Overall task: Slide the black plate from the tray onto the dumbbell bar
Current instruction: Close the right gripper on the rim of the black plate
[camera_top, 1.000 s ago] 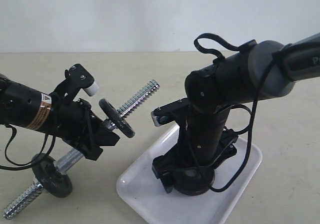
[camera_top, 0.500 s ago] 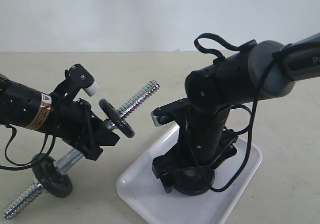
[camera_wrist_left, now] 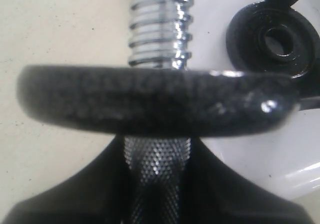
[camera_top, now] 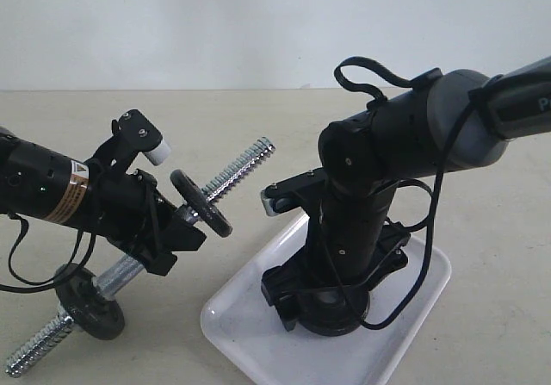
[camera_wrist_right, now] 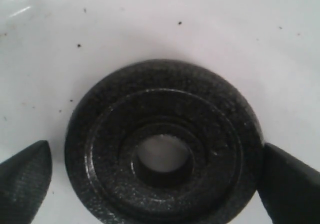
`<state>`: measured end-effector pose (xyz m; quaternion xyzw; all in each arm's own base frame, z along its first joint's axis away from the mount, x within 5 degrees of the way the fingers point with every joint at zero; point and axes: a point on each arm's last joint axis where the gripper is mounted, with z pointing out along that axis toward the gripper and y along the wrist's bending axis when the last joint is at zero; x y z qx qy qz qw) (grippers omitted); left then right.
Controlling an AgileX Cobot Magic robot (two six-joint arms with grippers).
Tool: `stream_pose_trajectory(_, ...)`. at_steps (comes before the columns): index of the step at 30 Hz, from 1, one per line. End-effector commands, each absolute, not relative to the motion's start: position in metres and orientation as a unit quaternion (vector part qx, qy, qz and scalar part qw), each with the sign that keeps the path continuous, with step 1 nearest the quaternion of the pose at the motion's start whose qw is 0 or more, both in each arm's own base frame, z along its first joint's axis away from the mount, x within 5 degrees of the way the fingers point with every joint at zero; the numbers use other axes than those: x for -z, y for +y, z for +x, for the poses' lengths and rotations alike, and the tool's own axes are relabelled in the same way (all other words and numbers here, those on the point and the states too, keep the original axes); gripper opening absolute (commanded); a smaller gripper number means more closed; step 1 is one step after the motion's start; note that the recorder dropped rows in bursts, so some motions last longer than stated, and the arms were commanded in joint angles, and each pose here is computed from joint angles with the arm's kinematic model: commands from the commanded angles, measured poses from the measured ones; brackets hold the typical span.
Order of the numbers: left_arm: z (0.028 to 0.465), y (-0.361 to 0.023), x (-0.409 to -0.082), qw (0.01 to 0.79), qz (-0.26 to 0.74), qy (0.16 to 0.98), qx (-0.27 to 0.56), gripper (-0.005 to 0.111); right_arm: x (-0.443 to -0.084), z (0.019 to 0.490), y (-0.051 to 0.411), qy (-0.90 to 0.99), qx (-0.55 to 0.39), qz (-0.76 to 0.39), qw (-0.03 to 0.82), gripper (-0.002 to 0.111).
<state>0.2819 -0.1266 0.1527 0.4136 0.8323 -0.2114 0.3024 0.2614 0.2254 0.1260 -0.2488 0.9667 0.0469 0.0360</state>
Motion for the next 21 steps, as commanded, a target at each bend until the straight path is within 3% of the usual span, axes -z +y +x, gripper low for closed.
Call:
stream_pose_trajectory(1, 0.284, -0.132, -0.176, 0.339, 0.417, 0.812, 0.231, 0.004, -0.120, 0.261, 0.228, 0.970, -0.061, -0.231, 0.035, 0.101)
stream_pose_trajectory(10, 0.284, -0.132, -0.176, 0.339, 0.417, 0.812, 0.231, 0.004, -0.119, 0.261, 0.228, 0.970, -0.060, -0.232, 0.038, 0.101)
stream_pose_trajectory(21, 0.284, -0.132, -0.176, 0.339, 0.417, 0.812, 0.231, 0.004, -0.093, 0.260, 0.226, 0.972, -0.038, -0.232, 0.000, 0.101)
